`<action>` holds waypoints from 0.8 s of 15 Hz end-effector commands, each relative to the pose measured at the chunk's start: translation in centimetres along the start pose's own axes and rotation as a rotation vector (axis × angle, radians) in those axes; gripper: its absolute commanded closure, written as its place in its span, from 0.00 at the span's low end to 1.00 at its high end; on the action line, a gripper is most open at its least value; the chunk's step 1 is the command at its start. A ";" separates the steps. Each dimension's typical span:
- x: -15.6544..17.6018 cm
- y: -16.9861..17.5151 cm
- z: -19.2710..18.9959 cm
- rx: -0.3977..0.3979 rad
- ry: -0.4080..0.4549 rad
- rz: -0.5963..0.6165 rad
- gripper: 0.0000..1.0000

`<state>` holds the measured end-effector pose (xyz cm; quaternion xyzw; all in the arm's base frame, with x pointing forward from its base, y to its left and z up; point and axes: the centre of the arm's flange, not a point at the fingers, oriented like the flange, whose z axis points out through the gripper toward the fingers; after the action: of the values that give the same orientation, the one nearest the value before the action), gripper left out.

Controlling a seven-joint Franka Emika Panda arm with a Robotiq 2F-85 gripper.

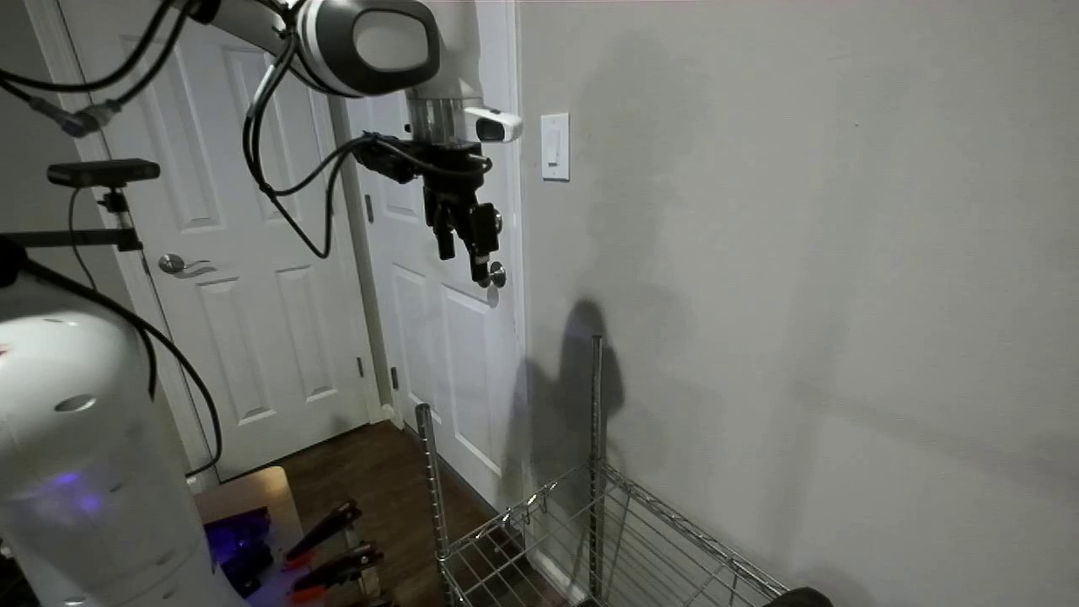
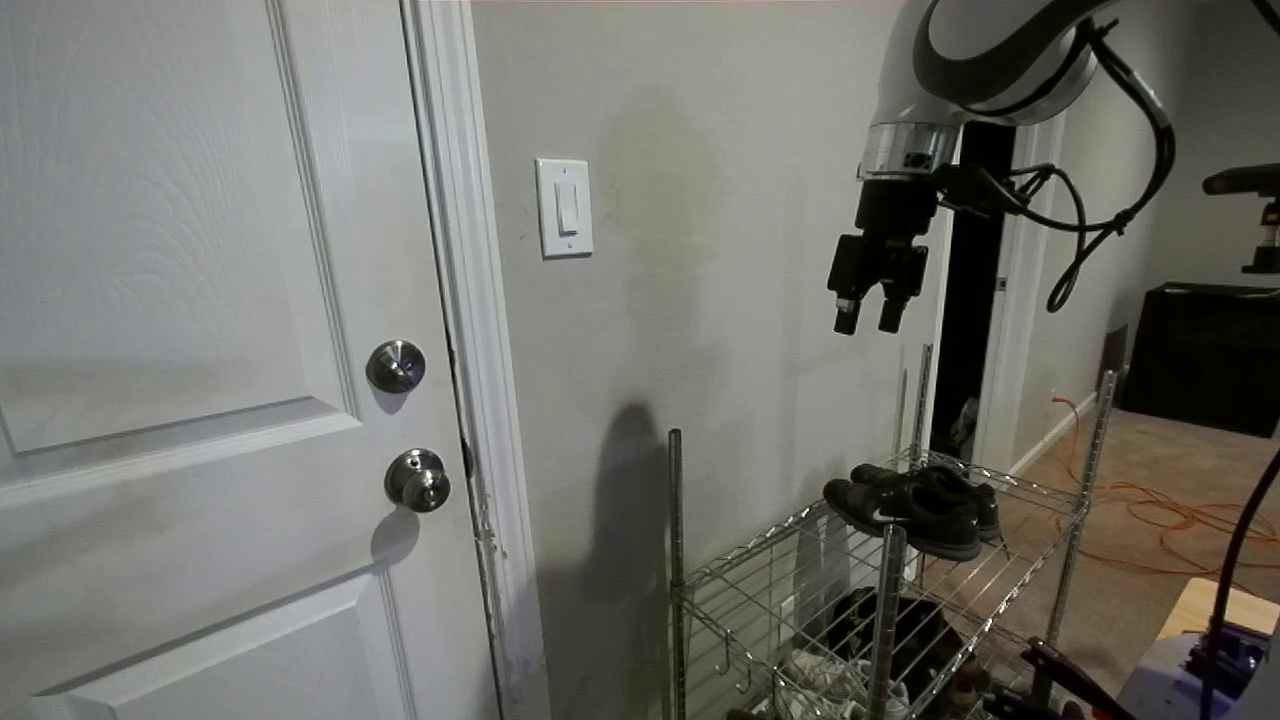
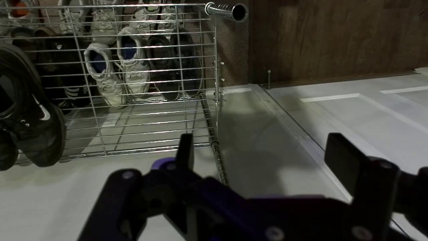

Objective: Switch off the light

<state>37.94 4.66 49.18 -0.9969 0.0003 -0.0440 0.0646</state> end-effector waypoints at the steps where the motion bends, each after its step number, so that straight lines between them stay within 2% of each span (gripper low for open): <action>1: -0.1 -0.7 0.2 -0.002 -0.001 -0.019 0.00; 6: 0.1 -5.1 0.9 -0.029 -0.008 -0.117 0.00; 12: -0.3 -12.9 -0.3 -0.123 0.094 -0.318 0.00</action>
<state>36.93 14.56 50.16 -0.9903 -0.1164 -0.0720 0.0219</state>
